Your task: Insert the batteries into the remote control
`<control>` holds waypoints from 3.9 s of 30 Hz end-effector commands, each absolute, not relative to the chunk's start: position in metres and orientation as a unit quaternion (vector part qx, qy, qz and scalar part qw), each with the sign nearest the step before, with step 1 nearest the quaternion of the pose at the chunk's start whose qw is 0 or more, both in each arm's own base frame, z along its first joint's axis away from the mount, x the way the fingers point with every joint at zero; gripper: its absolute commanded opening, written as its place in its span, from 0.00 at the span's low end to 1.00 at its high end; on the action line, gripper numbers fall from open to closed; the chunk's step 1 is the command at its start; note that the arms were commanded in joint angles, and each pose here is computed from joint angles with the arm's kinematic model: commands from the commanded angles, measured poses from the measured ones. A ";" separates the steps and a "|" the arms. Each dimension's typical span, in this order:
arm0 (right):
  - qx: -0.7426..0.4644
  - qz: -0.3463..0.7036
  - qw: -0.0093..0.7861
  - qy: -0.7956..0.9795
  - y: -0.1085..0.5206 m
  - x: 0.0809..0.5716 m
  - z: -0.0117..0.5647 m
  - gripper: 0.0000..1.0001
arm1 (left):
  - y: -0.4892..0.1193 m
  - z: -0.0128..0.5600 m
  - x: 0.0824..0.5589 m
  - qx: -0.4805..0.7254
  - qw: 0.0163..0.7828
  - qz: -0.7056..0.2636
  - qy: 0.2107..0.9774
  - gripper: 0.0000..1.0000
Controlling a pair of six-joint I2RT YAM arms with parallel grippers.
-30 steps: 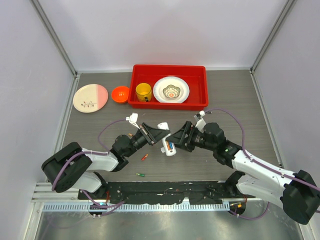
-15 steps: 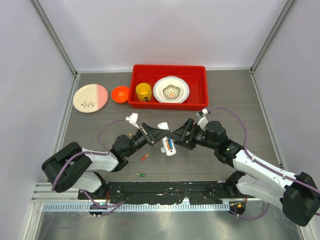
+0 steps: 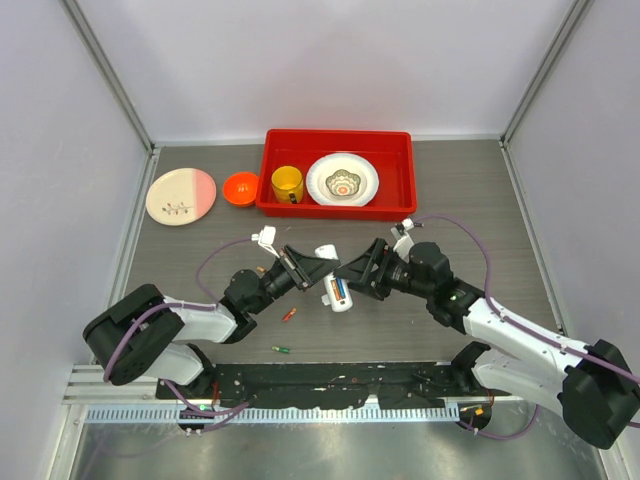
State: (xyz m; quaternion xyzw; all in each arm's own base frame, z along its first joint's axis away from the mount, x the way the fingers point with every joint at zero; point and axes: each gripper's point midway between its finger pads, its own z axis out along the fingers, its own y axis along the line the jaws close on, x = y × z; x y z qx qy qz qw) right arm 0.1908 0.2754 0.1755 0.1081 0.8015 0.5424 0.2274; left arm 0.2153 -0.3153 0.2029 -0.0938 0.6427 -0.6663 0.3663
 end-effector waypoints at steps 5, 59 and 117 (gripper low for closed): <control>0.102 0.565 0.227 0.787 0.279 0.190 0.182 0.75 | -0.301 0.279 0.202 -0.062 0.424 -0.736 0.525 0.00; 0.065 0.539 0.212 0.813 0.274 0.175 0.149 0.56 | -0.289 0.340 0.222 -0.121 0.448 -0.764 0.448 0.00; -0.013 0.616 0.275 0.738 0.283 0.181 0.234 0.55 | -0.302 0.312 0.205 -0.089 0.394 -0.774 0.488 0.00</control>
